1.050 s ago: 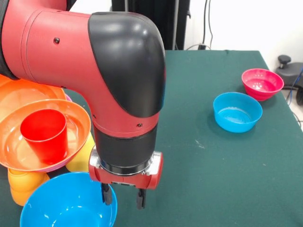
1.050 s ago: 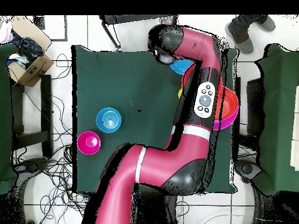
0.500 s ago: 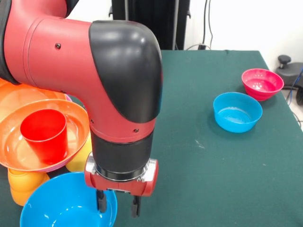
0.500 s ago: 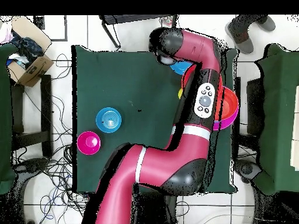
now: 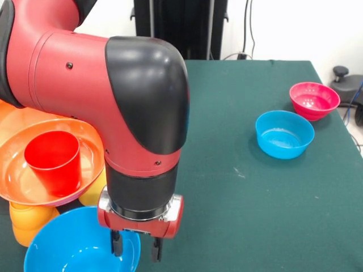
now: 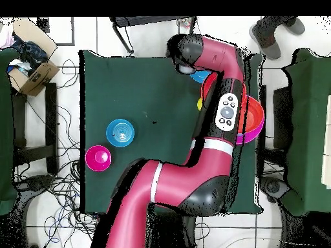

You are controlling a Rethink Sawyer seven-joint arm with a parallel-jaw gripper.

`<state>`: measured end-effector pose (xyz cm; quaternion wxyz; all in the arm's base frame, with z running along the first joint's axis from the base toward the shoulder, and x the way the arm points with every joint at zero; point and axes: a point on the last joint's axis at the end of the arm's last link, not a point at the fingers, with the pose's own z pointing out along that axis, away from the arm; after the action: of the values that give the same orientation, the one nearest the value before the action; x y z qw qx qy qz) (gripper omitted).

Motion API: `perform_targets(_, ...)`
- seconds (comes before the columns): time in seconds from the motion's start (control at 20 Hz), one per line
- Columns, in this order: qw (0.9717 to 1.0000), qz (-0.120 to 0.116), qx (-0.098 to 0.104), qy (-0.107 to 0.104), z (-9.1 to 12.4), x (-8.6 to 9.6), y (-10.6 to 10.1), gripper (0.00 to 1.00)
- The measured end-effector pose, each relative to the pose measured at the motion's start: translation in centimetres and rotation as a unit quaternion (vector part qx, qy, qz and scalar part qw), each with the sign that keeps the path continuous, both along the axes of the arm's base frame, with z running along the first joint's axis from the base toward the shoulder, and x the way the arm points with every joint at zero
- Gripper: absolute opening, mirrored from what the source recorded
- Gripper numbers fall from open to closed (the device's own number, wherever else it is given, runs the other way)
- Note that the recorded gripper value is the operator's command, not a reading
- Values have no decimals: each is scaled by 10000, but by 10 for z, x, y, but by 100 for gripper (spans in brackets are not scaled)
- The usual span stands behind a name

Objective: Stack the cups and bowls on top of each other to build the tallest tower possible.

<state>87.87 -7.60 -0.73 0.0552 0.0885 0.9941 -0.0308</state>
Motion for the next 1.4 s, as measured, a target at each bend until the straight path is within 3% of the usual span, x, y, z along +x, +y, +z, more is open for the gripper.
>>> perform_targets(0.45,10000,-4,-26,69,-12,-6,-2,100)
perform_targets(0.8,9998,7,-17,212,-34,-16,0,100)
perform_targets(0.85,9997,9,-12,261,-42,-19,0,0)
perform_targets(1.4,9998,17,-153,-81,-7,-1,-10,0)
